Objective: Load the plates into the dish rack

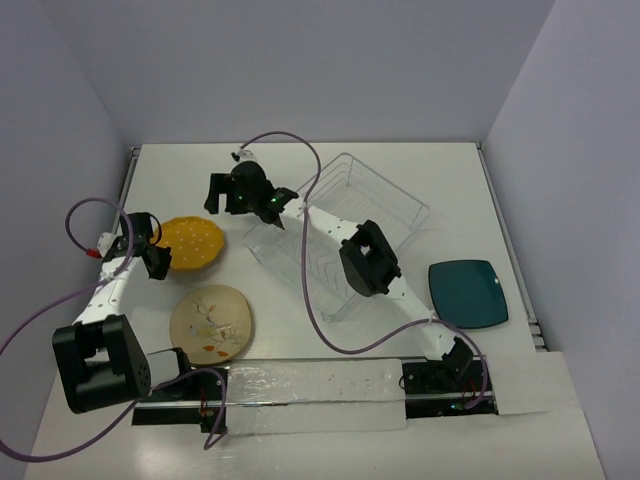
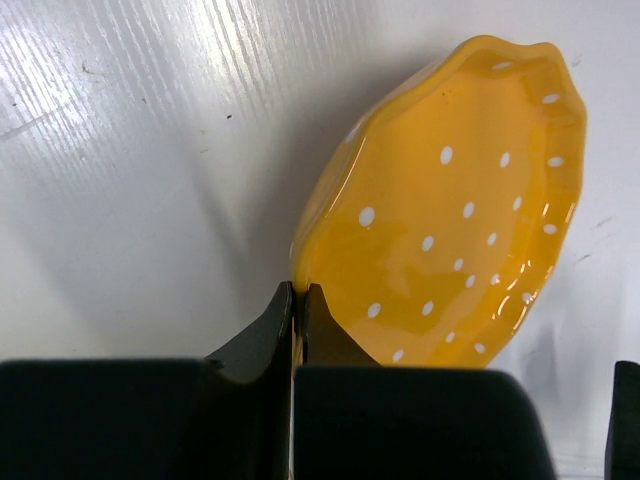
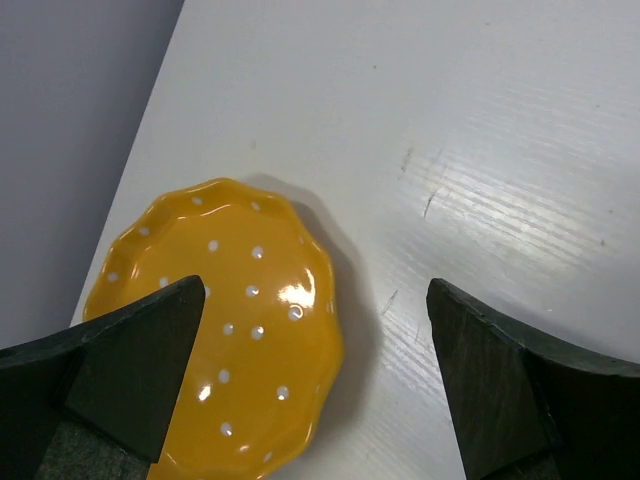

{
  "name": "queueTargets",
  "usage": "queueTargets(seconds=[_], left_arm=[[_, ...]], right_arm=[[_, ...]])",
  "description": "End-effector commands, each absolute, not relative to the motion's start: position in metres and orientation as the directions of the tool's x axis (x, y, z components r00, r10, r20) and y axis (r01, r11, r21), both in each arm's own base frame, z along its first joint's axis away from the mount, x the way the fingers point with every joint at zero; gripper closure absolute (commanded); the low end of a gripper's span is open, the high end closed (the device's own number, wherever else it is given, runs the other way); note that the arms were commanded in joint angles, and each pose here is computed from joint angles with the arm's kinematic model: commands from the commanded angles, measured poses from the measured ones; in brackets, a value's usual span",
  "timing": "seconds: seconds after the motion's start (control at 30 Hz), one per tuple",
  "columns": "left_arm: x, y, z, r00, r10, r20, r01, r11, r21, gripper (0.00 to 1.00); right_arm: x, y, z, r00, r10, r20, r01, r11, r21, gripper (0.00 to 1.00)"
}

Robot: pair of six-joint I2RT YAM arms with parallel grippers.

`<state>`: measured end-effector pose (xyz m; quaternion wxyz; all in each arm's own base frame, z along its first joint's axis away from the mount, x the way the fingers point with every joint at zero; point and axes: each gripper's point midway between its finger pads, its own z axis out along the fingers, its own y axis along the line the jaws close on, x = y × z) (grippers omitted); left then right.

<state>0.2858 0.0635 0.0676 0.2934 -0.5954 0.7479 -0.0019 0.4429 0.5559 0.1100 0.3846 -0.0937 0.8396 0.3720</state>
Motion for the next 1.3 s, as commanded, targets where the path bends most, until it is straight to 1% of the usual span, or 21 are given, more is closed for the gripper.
queueTargets(seconds=[0.0,0.03,0.07,0.1,0.13,0.2,0.3,0.33,0.5,0.6,0.63,0.7,0.8,0.87,1.07,1.17,1.27], left_arm=[[0.311,0.063,0.105,-0.063,-0.889,-0.454,-0.821,0.305,-0.483,1.0],[0.313,0.062,0.106,-0.068,-0.891,-0.45,-0.819,0.307,-0.484,1.0],[0.314,0.061,0.107,-0.074,-0.891,-0.447,-0.818,0.311,-0.485,1.0],[0.315,0.06,0.107,-0.077,-0.892,-0.445,-0.817,0.312,-0.485,1.0],[0.316,0.06,0.108,-0.076,-0.892,-0.445,-0.817,0.312,-0.486,1.0],[0.316,0.061,0.112,-0.071,-0.89,-0.45,-0.814,0.313,-0.49,1.0],[0.316,0.059,0.114,-0.071,-0.889,-0.452,-0.809,0.316,-0.496,1.0],[0.316,0.059,0.116,-0.066,-0.889,-0.453,-0.806,0.315,-0.501,1.0],[0.318,0.057,0.121,-0.068,-0.888,-0.454,-0.8,0.32,-0.507,1.0],[0.32,0.054,0.127,-0.067,-0.887,-0.456,-0.79,0.326,-0.519,1.0],[0.319,0.054,0.127,-0.068,-0.888,-0.455,-0.791,0.326,-0.518,1.0],[0.32,0.053,0.133,-0.067,-0.887,-0.456,-0.783,0.33,-0.528,1.0],[0.321,0.051,0.142,-0.062,-0.883,-0.464,-0.769,0.339,-0.542,1.0],[0.322,0.05,0.147,-0.062,-0.882,-0.467,-0.758,0.346,-0.553,1.0],[0.324,0.043,0.155,-0.079,-0.884,-0.461,-0.74,0.362,-0.566,1.0],[0.323,0.042,0.158,-0.079,-0.882,-0.465,-0.736,0.367,-0.569,1.0],[0.323,0.041,0.161,-0.081,-0.88,-0.467,-0.734,0.37,-0.569,1.0]], right_arm=[[0.43,0.566,0.16,-0.637,0.136,-0.758,-0.53,0.638,0.559,0.0],[0.423,0.566,0.166,-0.57,0.046,-0.82,-0.632,0.614,0.474,0.0],[0.41,0.57,0.174,-0.473,-0.064,-0.879,-0.754,0.546,0.366,0.0],[0.396,0.569,0.182,-0.375,-0.147,-0.915,-0.839,0.473,0.268,0.0],[0.384,0.564,0.186,-0.283,-0.215,-0.935,-0.891,0.42,0.173,0.0],[0.368,0.551,0.186,-0.061,-0.337,-0.939,-0.945,0.322,-0.054,0.0],[0.349,0.539,0.191,0.161,-0.391,-0.906,-0.957,0.164,-0.241,0.0],[0.338,0.534,0.193,0.191,-0.387,-0.902,-0.96,0.116,-0.253,0.0],[0.311,0.539,0.197,0.304,-0.328,-0.894,-0.949,-0.023,-0.315,0.0],[0.293,0.548,0.191,0.4,-0.309,-0.863,-0.916,-0.105,-0.387,0.0],[0.289,0.553,0.191,0.431,-0.306,-0.849,-0.902,-0.11,-0.418,0.0],[0.283,0.559,0.182,0.446,-0.317,-0.837,-0.894,-0.107,-0.436,0.0],[0.293,0.57,0.177,0.464,-0.336,-0.82,-0.874,-0.026,-0.485,0.0],[0.293,0.577,0.173,0.489,-0.347,-0.8,-0.855,-0.008,-0.519,0.0],[0.28,0.59,0.16,0.488,-0.341,-0.804,-0.855,0.0,-0.519,0.0],[0.291,0.595,0.158,0.473,-0.343,-0.812,-0.847,0.075,-0.526,0.0],[0.293,0.598,0.148,0.468,-0.353,-0.81,-0.849,0.076,-0.524,0.0]])
